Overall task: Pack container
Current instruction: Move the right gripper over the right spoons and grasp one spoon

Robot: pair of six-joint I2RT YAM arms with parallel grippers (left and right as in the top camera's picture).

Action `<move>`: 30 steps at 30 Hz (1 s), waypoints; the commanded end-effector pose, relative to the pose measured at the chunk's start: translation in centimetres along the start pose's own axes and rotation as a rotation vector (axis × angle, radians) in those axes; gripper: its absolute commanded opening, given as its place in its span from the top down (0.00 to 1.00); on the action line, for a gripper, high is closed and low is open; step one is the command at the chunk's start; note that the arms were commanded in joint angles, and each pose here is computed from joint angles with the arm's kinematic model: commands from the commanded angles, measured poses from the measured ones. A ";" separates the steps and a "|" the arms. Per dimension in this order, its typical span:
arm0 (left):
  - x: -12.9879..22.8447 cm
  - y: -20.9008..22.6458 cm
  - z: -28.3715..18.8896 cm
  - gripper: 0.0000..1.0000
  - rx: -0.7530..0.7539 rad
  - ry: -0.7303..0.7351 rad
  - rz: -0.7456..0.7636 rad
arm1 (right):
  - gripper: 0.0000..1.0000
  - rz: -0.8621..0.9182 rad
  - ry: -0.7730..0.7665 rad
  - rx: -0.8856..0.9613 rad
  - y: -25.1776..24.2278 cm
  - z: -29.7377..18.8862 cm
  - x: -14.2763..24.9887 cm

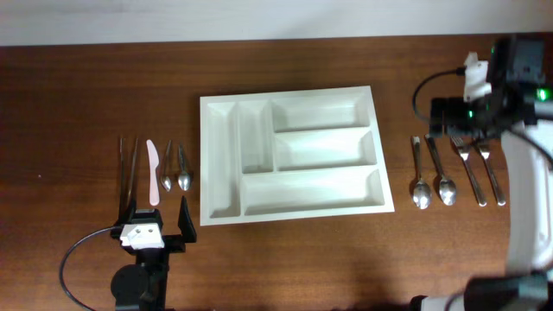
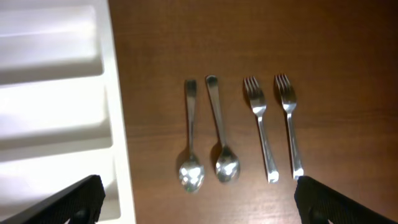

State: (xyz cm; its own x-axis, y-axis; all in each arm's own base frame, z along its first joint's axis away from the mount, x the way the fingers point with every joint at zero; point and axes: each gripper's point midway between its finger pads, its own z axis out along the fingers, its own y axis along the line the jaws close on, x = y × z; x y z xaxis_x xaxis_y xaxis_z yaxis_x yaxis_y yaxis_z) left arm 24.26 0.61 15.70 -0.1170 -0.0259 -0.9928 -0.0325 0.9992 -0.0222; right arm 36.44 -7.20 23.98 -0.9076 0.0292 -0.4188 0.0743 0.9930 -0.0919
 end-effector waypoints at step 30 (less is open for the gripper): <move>0.2 0.1 0.0 0.01 -0.007 -0.001 -0.010 | 0.25 0.028 0.402 -0.050 2.0 18.3 10.9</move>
State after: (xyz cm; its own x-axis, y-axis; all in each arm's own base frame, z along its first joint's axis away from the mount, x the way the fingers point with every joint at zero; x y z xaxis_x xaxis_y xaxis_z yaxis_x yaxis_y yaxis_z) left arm 24.26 0.61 15.73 -0.1159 -0.0259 -0.9929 -0.0325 0.9992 -0.0223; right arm 34.58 -6.83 3.57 -0.9970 0.0659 -0.0411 0.0676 0.9969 -0.0412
